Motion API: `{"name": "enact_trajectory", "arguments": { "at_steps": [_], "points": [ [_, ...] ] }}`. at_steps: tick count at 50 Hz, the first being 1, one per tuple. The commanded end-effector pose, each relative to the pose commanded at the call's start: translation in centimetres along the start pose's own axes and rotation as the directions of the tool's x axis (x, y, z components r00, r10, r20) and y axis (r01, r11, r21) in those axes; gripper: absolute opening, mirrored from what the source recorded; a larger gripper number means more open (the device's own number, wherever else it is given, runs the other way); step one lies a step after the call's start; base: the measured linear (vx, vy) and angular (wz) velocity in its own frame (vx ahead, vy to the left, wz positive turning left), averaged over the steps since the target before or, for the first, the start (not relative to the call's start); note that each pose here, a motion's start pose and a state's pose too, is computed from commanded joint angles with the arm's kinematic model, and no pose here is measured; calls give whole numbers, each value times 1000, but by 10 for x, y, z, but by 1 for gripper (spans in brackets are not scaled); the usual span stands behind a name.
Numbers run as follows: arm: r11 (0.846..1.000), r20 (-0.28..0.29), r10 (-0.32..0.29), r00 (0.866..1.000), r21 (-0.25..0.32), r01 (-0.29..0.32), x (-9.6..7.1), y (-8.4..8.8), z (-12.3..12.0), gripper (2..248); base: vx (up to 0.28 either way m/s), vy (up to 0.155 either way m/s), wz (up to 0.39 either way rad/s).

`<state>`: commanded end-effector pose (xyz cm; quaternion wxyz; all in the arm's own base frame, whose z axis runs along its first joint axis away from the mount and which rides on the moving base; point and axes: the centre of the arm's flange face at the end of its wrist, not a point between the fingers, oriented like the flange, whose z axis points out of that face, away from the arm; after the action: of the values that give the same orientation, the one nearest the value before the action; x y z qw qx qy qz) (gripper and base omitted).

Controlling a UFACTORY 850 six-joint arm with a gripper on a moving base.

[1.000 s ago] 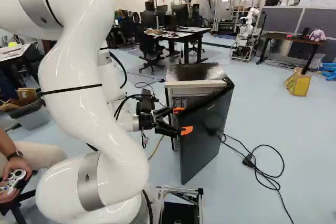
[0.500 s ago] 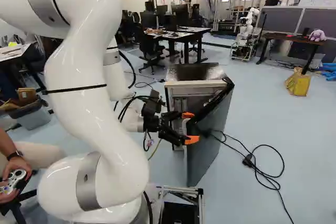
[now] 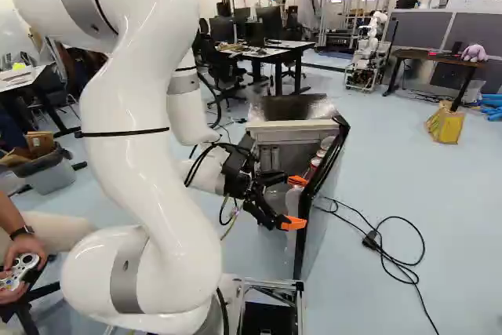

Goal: Grab a drink from the fridge

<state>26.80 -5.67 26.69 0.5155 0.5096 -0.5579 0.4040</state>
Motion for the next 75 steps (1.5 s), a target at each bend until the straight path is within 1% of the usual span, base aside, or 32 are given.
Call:
{"name": "enact_trajectory", "arguments": {
  "at_steps": [9,17,26,34,43,52,62,75],
  "points": [
    [998,9,29,1000,-64,-29,4,-8,15,247,0,0,0],
    [991,14,59,998,-119,-57,9,-16,30,247,0,0,0],
    [979,17,96,995,-181,-91,14,-26,47,247,0,0,0],
    [964,17,130,991,-234,-122,19,-35,64,247,0,0,0],
    [944,12,168,986,-291,-157,25,-45,84,247,0,0,0],
    [919,4,205,979,-344,-192,31,-55,104,247,0,0,0],
    [888,-10,247,969,-399,-230,38,-66,129,247,0,0,0],
    [843,-33,296,955,-462,-278,47,-79,161,247,0,0,0]
  ]
}}
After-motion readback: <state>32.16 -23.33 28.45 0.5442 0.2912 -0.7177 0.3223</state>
